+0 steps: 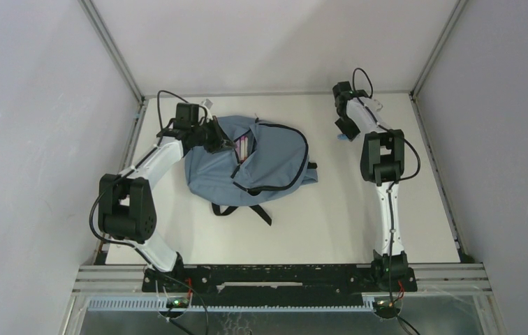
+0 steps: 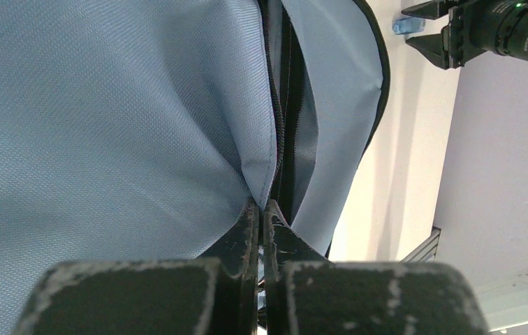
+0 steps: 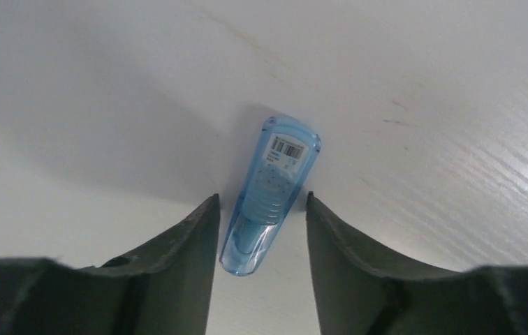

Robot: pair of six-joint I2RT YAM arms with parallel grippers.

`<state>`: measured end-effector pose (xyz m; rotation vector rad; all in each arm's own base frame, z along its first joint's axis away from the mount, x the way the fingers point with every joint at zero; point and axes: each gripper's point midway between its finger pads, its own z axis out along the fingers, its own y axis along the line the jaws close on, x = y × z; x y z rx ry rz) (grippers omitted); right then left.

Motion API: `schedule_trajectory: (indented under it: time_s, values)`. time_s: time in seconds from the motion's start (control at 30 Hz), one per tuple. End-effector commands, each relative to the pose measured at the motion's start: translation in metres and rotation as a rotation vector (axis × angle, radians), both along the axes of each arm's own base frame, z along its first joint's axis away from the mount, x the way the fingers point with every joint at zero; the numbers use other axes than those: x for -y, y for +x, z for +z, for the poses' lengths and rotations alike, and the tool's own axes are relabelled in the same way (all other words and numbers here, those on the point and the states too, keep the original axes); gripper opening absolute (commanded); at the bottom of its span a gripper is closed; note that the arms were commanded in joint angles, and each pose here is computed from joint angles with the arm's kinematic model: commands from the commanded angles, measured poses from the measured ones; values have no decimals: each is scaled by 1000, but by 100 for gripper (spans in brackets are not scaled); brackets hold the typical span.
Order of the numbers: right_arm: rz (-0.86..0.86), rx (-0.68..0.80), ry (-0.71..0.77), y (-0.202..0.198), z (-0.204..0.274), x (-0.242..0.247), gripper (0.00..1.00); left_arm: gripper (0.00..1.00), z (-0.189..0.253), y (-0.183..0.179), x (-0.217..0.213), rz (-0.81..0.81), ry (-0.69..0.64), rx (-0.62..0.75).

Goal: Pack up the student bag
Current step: Pick up the stationery from the center of the board.

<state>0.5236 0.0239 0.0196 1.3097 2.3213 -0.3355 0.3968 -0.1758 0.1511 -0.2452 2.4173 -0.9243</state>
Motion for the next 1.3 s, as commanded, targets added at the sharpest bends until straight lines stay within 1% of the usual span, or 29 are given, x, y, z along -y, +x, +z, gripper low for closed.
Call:
schedule_trajectory:
  time_s: [0.0,0.03,0.13,0.17,0.2,0.23,0.3,0.37,0.43,0.5,0.57,0.6,0.73,0.8,0.9,1.0,1.13,1.17,1.27]
  values:
    - [-12,-11,-37,-17,3,6,49,0,23,-4,8,-28,-57,52]
    - [-6,-3,-32,-21,2,7,41,0,22,-4,8,-27,-58,50]
    - [5,5,-20,-38,0,9,25,0,22,-4,9,-28,-61,48]
    - [19,12,-10,-42,2,8,18,0,22,-4,9,-28,-62,48]
    - [66,25,12,-42,5,3,7,0,22,-5,9,-28,-61,46]
    - [136,24,44,-46,3,-5,0,0,22,-5,8,-24,-57,45]
    - [283,78,90,-46,17,-22,0,0,25,-8,7,-30,-43,51]
    - [413,143,100,-52,40,-36,0,0,26,-10,6,-28,-35,57]
    - [510,205,105,-66,67,-48,0,0,28,-10,6,-29,-37,61]
    - [604,268,168,-80,86,-66,0,0,28,-10,6,-29,-39,62]
    - [729,361,237,-94,108,-95,0,0,31,-9,8,-31,-50,64]
    - [791,404,262,-103,119,-110,2,0,33,-9,10,-37,-62,65]
    - [1018,507,282,-135,158,-174,3,0,38,-8,13,-45,-84,73]
    - [1108,561,311,-147,175,-205,7,0,39,-8,13,-45,-83,77]
    - [1172,614,408,-159,188,-244,9,0,38,-9,13,-45,-84,70]
    - [1211,617,493,-164,186,-283,9,0,36,-10,13,-45,-84,66]
    - [1219,591,539,-155,183,-320,9,0,37,-11,13,-46,-83,69]
    - [1211,600,543,-149,190,-329,9,0,36,-11,13,-46,-84,68]
    - [1188,568,556,-136,186,-348,9,0,36,-12,13,-50,-84,66]
